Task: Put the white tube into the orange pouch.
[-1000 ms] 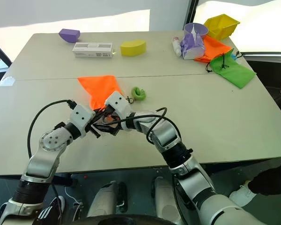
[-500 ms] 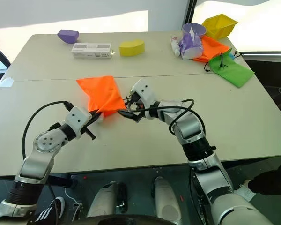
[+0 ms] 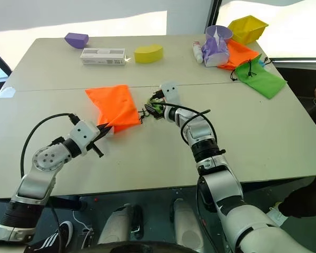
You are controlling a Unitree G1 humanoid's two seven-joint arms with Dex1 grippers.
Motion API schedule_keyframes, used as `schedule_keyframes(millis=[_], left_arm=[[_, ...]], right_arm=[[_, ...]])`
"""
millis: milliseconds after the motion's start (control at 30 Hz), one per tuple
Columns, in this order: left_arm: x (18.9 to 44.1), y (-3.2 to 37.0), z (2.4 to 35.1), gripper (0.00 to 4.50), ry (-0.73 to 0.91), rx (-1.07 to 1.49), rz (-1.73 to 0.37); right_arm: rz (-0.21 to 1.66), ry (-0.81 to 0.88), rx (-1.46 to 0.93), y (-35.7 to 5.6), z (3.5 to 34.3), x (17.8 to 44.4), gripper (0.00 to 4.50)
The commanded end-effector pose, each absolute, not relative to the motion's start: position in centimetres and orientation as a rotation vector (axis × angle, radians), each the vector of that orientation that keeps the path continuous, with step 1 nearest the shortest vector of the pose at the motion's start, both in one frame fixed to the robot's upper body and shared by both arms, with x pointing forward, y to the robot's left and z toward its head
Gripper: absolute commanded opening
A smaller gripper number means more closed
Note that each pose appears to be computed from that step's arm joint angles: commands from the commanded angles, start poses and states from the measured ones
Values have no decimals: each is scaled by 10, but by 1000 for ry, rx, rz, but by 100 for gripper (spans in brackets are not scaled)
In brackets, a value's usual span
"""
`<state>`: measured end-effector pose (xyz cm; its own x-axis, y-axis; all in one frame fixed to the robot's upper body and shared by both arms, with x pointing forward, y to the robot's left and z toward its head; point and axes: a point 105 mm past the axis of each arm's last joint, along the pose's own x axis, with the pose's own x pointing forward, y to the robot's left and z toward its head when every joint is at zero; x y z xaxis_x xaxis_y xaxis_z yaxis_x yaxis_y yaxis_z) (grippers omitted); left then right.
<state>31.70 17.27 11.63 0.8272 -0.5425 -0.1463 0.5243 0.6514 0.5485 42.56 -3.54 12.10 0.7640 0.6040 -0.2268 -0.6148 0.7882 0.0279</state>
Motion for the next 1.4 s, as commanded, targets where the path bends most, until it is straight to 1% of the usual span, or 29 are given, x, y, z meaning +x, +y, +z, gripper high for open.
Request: schedule_keyframes(millis=[33, 100, 200, 267, 367, 433, 467, 567, 633, 767, 800, 1000, 1100, 1167, 1300, 1400], left_arm=[[316, 174, 116, 0, -27, 604, -598], [315, 174, 116, 0, -28, 610, -602], [315, 173, 116, 0, -30, 608, -604], [314, 172, 116, 0, -31, 609, -606], [315, 169, 116, 0, -34, 606, -611], [316, 170, 116, 0, -34, 607, -611], [316, 170, 116, 0, -33, 607, -611], [316, 173, 118, 0, -29, 581, -601], [316, 177, 122, 0, -32, 553, -591], [311, 182, 130, 0, -35, 482, -597], [309, 184, 131, 0, -34, 481, -608], [301, 196, 127, 0, 8, 471, -668], [302, 199, 128, 0, 14, 469, -690], [305, 203, 124, 0, 35, 480, -688], [307, 204, 118, 0, 52, 503, -701], [306, 202, 114, 0, 78, 456, -722]], right_arm=[[631, 188, -83, -38, 132, 433, 447], [603, 191, -50, -44, 132, 436, 447], [612, 199, 0, -45, 133, 435, 363], [615, 207, 17, -45, 133, 434, 264], [622, 216, -10, -45, 128, 432, 101], [628, 230, -36, -46, 123, 430, 11], [634, 230, -39, -47, 123, 429, 4], [645, 217, -27, -51, 128, 425, 4], [670, 205, -12, -55, 133, 417, 4], [756, 178, 33, -63, 150, 390, 4], [785, 179, 35, -68, 153, 380, 4], [968, 243, 48, -91, 163, 327, 4], [961, 221, 62, -104, 169, 325, 4], [936, 222, 33, -109, 167, 327, 4], [909, 224, 8, -108, 162, 330, 4], [919, 211, 20, -103, 163, 328, 4]])
